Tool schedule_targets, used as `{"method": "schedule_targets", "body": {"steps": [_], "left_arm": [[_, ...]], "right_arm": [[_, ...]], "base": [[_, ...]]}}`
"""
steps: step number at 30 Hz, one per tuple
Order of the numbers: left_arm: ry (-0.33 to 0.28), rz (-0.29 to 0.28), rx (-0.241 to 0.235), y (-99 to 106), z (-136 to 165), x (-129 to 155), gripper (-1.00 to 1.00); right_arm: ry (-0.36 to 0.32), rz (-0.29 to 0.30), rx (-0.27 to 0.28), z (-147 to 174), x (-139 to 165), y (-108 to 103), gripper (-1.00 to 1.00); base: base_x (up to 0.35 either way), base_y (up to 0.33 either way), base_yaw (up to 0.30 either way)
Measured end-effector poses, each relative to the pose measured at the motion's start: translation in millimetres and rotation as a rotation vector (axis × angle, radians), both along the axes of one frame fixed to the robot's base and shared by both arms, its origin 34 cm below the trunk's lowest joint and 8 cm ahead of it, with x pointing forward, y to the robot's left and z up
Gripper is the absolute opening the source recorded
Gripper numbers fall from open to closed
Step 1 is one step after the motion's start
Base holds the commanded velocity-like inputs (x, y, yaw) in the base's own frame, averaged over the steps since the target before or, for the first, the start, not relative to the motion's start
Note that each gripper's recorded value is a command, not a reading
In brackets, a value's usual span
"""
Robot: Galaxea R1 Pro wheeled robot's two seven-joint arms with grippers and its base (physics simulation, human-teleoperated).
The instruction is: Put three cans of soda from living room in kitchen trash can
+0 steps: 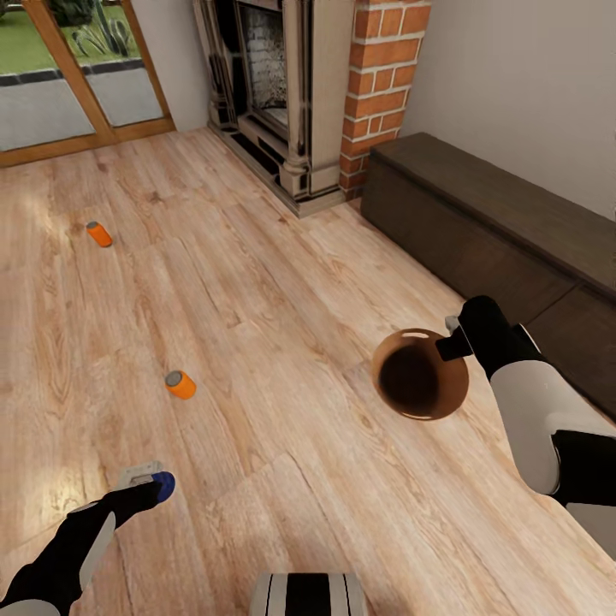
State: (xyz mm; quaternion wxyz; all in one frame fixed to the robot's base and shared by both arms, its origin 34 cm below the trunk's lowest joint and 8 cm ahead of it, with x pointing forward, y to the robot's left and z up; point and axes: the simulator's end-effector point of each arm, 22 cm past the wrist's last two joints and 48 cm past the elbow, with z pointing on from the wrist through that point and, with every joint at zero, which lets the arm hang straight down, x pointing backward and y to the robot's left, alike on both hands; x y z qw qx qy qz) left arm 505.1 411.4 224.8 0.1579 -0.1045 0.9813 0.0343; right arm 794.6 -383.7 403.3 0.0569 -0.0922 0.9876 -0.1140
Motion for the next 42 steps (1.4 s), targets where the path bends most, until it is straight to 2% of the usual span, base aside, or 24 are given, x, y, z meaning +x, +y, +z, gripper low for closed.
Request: {"method": "schedule_targets", "body": {"steps": [42], "left_arm": [[0.003,-0.008,-0.001,-2,88,17,-1.00]], "right_arm": [[0.024,0.004,0.012,78,7,5,-1.00]], "base": [[0.000,0.000,0.000]]}}
